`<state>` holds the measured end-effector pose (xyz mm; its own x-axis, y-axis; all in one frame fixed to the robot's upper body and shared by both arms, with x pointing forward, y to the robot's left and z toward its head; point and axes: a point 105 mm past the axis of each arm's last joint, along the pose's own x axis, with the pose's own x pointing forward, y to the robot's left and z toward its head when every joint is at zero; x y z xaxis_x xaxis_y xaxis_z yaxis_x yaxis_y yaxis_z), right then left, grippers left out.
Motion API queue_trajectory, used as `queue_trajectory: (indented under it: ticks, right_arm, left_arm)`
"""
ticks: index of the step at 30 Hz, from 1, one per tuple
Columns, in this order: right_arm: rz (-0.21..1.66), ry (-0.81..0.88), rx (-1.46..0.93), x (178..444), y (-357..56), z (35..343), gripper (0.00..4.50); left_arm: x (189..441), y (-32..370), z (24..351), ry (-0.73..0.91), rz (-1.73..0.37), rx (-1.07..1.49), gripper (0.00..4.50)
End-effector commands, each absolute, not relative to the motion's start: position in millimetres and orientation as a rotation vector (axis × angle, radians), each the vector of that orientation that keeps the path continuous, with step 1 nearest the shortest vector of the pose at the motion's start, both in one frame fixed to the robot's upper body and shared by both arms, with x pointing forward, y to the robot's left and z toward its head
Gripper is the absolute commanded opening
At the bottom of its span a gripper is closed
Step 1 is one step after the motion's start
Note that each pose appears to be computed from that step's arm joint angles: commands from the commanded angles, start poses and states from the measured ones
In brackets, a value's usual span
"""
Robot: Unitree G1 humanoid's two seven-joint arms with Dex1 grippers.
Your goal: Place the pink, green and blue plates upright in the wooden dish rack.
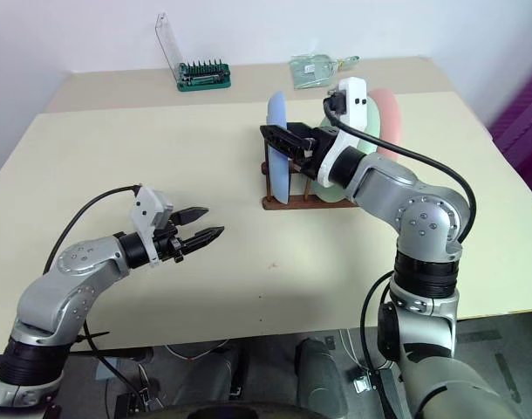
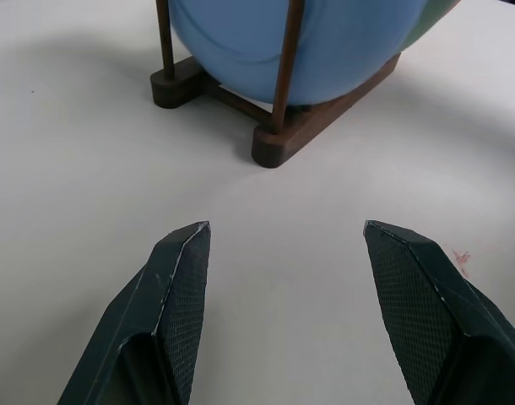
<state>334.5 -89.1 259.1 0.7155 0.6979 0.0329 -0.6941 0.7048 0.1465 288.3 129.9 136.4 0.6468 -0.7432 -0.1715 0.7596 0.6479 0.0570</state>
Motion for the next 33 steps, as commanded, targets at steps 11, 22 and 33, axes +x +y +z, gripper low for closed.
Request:
queue_trajectory:
  ticks: [11, 22, 33]
  right_arm:
    - [0.742, -0.048, -0.375, 261, -174, 281, 1.02]
    - [0.553, 0.189, -0.648, 265, -217, 229, 0.03]
    - [0.508, 0.162, -0.721, 304, -222, 216, 0.03]
  left_arm:
    - [280, 104, 156, 0.078, -1.052, 0.15, 2.99]
    - [268, 78, 164, 0.042, -1.267, 0.171, 2.99]
    - [267, 82, 165, 0.032, -1.207, 0.163, 2.99]
